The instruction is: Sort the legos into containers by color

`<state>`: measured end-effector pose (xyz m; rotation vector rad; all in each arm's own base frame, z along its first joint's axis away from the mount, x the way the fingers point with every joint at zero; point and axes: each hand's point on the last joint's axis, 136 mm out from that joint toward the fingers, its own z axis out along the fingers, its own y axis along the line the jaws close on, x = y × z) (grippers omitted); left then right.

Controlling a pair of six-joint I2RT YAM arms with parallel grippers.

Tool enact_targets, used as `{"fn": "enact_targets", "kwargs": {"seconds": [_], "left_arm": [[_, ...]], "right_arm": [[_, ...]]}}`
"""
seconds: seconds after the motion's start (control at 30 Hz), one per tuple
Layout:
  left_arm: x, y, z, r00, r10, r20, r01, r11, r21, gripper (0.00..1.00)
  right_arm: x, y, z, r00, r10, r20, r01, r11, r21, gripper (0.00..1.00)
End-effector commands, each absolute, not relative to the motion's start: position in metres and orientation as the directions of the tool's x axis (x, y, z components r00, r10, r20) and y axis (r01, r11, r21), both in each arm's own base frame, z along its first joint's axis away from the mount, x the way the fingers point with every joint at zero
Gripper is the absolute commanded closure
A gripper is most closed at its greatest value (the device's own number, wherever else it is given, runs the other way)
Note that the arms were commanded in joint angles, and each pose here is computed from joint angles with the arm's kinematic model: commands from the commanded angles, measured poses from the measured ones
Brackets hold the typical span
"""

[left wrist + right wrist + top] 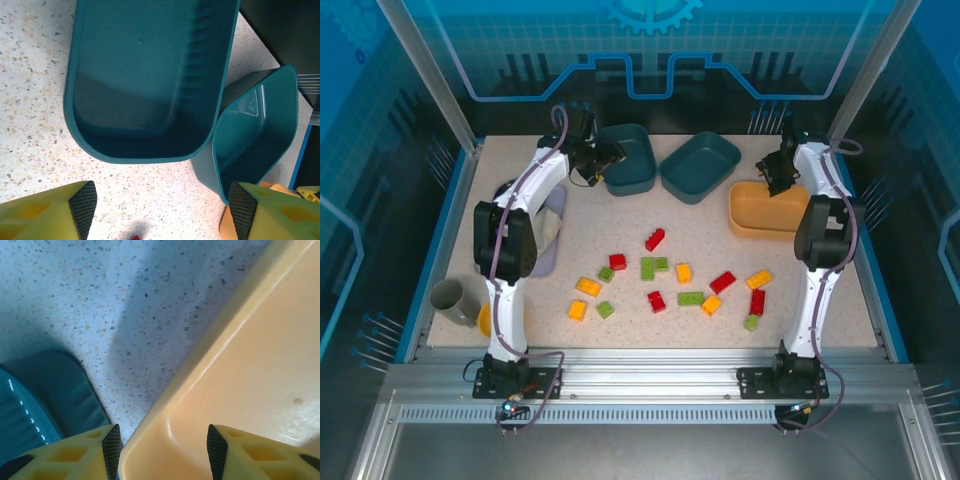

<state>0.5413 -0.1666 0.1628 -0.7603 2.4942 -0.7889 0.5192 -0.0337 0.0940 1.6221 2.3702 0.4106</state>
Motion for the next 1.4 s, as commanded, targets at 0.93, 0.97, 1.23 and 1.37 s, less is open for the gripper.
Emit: {"fn": "enact_targets", "kwargs": {"seconds": [0.93, 0.97, 1.23, 1.37], "left_arm": [[0.548, -0.191, 0.186, -0.801, -0.545, -0.248, -0.272, 0.701, -0.659, 0.26], [0.548, -0.191, 0.186, -0.803, -0.543, -0.248, -0.272, 0.702, -0.658, 0.25], [0.543, -0.190, 0.181, -0.810, -0.535, -0.240, -0.277, 0.710, -0.647, 0.26], [0.540, -0.190, 0.181, -0.814, -0.530, -0.239, -0.274, 0.713, -0.645, 0.26]], "right_arm": [[0.535, -0.018, 0.088, -0.624, 0.774, -0.109, 0.723, 0.624, 0.297, 0.92], [0.535, -0.011, 0.091, -0.655, 0.746, -0.119, 0.693, 0.656, 0.300, 0.92], [0.535, 0.048, 0.097, -0.804, 0.576, -0.146, 0.507, 0.793, 0.339, 0.93], [0.539, 0.070, 0.103, -0.834, 0.527, -0.163, 0.448, 0.820, 0.357, 0.79]]}}
